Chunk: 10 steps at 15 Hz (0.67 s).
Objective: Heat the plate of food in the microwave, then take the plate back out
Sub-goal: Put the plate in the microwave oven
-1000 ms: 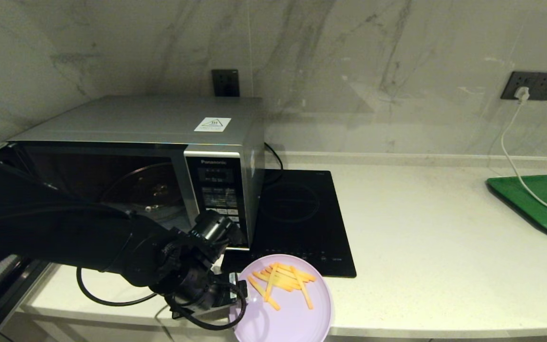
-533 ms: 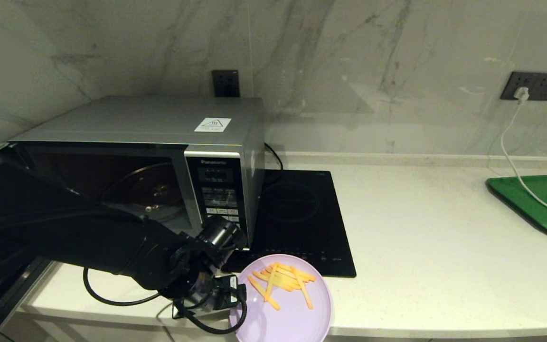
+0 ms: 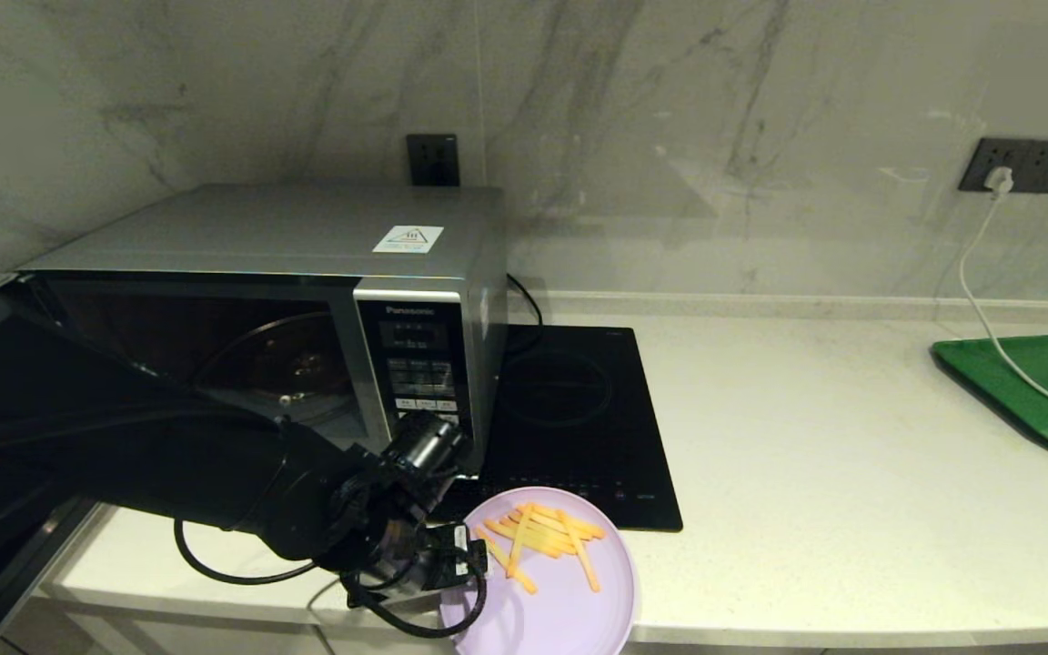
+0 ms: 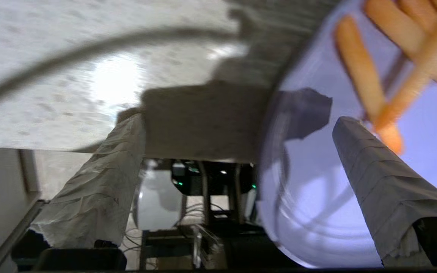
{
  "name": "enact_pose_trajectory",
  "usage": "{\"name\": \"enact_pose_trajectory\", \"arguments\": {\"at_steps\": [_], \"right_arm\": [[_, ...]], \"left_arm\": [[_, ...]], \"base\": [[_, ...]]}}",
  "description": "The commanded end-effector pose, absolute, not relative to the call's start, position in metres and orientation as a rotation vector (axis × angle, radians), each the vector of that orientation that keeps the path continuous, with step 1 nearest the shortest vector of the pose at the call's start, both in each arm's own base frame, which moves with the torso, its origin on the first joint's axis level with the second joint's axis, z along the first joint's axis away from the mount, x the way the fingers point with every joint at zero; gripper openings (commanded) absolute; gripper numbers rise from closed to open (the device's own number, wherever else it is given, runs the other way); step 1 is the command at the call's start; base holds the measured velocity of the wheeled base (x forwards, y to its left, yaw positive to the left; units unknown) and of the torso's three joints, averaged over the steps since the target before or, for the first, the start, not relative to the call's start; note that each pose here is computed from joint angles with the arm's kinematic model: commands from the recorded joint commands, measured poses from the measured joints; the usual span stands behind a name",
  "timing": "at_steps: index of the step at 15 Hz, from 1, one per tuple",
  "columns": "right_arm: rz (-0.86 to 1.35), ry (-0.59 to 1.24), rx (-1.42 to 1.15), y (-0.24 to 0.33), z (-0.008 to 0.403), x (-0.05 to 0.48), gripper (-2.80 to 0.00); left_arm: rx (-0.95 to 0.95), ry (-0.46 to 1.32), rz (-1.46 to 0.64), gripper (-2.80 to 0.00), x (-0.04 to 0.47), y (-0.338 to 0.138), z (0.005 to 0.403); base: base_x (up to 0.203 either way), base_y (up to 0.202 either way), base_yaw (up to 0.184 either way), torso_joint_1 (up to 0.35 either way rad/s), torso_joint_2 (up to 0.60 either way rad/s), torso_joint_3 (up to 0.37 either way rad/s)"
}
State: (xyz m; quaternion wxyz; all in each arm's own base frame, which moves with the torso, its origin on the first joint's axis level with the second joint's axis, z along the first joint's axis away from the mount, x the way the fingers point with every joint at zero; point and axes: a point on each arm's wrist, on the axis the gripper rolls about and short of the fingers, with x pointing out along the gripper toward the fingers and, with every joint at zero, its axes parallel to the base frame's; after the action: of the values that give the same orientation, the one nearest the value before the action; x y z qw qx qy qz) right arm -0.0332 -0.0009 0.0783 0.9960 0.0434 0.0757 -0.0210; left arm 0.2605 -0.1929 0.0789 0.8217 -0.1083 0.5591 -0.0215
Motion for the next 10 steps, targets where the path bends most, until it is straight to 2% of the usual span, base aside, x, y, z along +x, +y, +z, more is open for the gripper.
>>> {"name": "enact_pose_trajectory", "arguments": {"at_steps": [1,5,6,10], "right_arm": [[-0.042,0.153,0.087,-0.0009,0.0782,-0.0333,-2.80],[-0.042,0.153,0.087,-0.0009,0.0782,-0.0333,-2.80],[-0.042,0.153,0.087,-0.0009,0.0782,-0.0333,-2.80],[-0.042,0.153,0.087,-0.0009,0.0782,-0.0333,-2.80]], "left_arm": [[-0.245,1.206,-0.065,0.00,0.2596,-0.1942,0.0787],[-0.236,1.210,-0.046,0.00,0.2607,-0.1915,0.0756],[-0.238,1.210,-0.040,-2.80,0.2619,-0.1896,0.0753],[-0.234,1.220,-0.033,-2.80,0.2614,-0.1886,0.0722]], "base": [[0.000,0.000,0.000,0.000,0.00,0.000],[0.000,0.000,0.000,0.000,0.00,0.000],[0.000,0.000,0.000,0.000,0.00,0.000],[0.000,0.000,0.000,0.000,0.00,0.000]]}}
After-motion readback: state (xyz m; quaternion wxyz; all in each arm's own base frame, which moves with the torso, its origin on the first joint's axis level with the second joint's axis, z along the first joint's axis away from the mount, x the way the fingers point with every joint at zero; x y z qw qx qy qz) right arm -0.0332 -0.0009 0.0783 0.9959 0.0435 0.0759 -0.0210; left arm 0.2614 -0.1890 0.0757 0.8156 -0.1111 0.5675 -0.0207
